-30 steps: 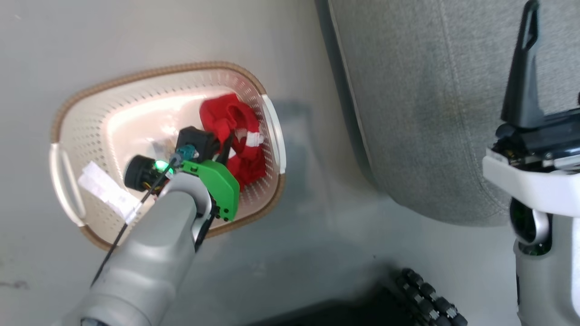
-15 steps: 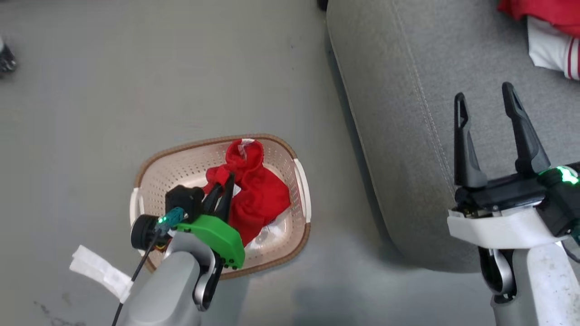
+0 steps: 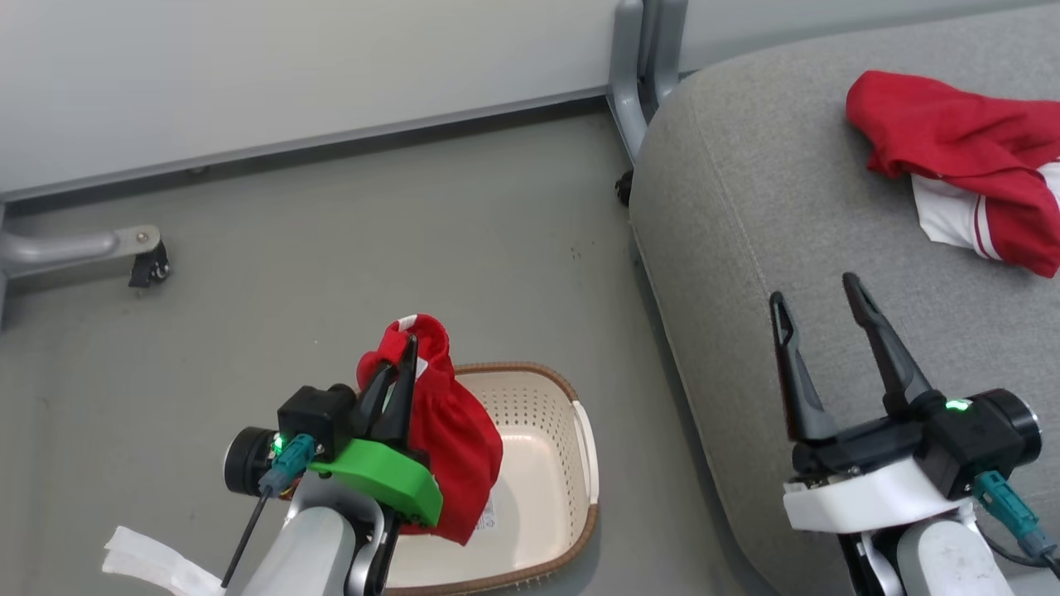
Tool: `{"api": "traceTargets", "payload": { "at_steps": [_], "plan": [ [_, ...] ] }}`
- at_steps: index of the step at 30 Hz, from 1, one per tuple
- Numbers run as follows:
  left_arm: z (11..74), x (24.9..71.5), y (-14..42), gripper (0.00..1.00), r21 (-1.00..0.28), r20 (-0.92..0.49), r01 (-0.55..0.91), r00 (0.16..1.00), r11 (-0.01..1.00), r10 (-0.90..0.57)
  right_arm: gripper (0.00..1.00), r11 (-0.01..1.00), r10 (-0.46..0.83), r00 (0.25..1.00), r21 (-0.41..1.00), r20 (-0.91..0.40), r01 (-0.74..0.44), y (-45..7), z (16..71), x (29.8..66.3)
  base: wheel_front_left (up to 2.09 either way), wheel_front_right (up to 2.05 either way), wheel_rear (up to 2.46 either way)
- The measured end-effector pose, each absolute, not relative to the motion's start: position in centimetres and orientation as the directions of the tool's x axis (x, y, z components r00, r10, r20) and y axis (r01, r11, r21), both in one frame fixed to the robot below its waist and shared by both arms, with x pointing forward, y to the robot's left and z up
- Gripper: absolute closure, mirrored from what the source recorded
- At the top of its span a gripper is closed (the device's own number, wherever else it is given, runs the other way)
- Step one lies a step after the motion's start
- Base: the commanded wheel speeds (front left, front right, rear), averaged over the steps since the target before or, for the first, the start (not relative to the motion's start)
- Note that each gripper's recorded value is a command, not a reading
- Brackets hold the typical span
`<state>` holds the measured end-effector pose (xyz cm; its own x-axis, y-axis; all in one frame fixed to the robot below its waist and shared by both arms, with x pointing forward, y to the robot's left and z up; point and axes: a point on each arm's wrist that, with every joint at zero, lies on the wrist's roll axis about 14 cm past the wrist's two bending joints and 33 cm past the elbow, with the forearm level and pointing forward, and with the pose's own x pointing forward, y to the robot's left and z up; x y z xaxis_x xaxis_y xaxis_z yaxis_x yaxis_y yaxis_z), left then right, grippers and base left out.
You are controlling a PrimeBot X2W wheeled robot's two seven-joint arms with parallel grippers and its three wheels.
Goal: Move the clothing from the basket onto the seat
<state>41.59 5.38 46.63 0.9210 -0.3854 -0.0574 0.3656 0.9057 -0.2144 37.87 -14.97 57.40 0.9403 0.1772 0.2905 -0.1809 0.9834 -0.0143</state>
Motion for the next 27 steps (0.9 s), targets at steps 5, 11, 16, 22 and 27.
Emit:
{"api": "traceTargets", "payload": {
  "at_steps": [5,11,16,22,27],
  "plan": [
    [51.7,41.1,4.9,1.0,-0.183,0.09,0.404,0.915,0.896,-0.394,0.0,0.968,0.239,0.928,0.001,0.285,-0.25,-13.2,57.3,36.1,0.0,0.0,0.0],
    [56.8,40.4,3.8,1.0,-0.144,0.237,0.466,0.873,0.873,-0.426,0.0,0.938,0.325,0.908,0.035,0.264,-0.346,-10.5,56.6,34.9,0.0,0.0,0.0],
    [60.4,39.8,2.0,1.0,-0.118,0.335,0.526,0.82,0.842,-0.465,0.0,0.91,0.39,0.885,0.042,0.254,-0.413,-8.4,56.3,34.4,0.0,0.0,0.0],
    [64.0,39.3,-0.7,1.0,-0.081,0.414,0.604,0.744,0.793,-0.525,0.0,0.87,0.475,0.85,0.023,0.226,-0.493,-5.9,55.5,34.2,0.0,0.0,0.0],
    [66.5,38.3,-3.5,1.0,-0.072,0.457,0.675,0.677,0.735,-0.577,0.0,0.857,0.505,0.842,0.009,0.188,-0.516,-5.0,54.4,34.5,0.0,0.0,0.0]
  ]
}}
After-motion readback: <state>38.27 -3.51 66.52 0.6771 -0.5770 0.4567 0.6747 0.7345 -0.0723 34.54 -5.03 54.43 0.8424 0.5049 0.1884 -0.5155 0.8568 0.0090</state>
